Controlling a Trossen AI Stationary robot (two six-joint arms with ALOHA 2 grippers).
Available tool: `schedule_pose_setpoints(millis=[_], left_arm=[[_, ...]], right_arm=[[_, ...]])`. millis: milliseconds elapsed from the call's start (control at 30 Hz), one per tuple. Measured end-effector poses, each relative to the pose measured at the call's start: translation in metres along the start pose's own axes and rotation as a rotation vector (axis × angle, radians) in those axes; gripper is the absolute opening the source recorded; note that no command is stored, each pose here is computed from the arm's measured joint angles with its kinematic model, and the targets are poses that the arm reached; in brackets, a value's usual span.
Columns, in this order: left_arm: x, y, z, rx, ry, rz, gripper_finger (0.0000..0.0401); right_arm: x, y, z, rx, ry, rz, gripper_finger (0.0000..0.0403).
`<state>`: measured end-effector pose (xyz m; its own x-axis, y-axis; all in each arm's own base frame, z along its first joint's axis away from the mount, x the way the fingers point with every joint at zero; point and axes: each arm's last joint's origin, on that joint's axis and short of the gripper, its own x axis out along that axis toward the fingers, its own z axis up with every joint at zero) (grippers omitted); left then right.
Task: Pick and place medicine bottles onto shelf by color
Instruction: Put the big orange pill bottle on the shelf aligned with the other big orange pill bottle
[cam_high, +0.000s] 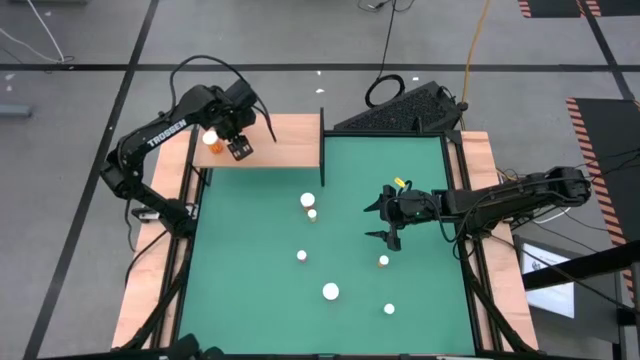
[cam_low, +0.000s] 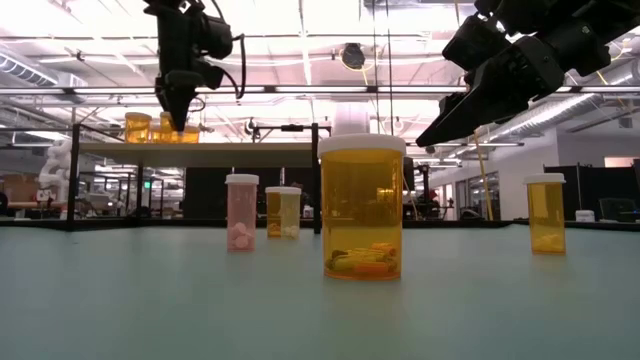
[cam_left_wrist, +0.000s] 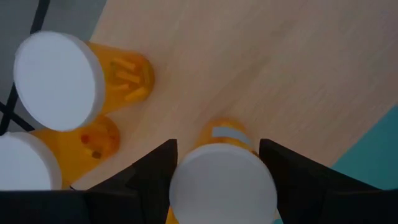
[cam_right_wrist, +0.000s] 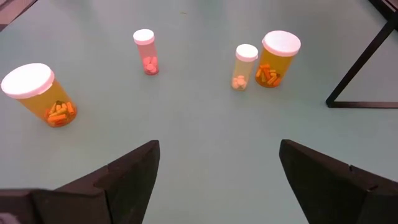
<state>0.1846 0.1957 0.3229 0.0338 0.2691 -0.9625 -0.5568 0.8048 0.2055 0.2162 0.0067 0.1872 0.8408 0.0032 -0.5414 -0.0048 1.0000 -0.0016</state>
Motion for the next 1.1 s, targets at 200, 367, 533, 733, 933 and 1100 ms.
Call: schedule_pose_setpoints(millis=[200,367,533,733,933,1100], left_arm=[[-0.0002,0.0008,0.0033,-0.009,-0.034,0.007,0.0230],[-0.0001,0.0005,0.0024,-0.010,-0.024,0.005,0.0230],[-0.0002,-0.0002,-0.0007,-0.021,0.006,-0.004,0.0230],[-0.0002,-0.0010,-0.0017,-0.026,0.015,-0.019,0.0230],[-0.0002,-0.0010,-0.0016,-0.035,0.014,-0.020,0.0230],[-0.0007,-0.0038,-0.0008,-0.028,0.011,-0.022,0.0231]], right_arm=[[0.0000,0.0000,0.0000,0.000,0.000,0.000,0.0325],[0.0000,0.0001,0.0000,0.000,0.000,0.000,0.0325],[0.0000,0.0000,0.0000,0.000,0.000,0.000,0.0325],[0.0000,0.0000,0.0000,0.000,0.000,0.000,0.0325],[0.0000,0.0000,0.0000,0.001,0.000,0.000,0.0325],[0.0000,0.0000,0.0000,0.001,0.000,0.000,0.0325]])
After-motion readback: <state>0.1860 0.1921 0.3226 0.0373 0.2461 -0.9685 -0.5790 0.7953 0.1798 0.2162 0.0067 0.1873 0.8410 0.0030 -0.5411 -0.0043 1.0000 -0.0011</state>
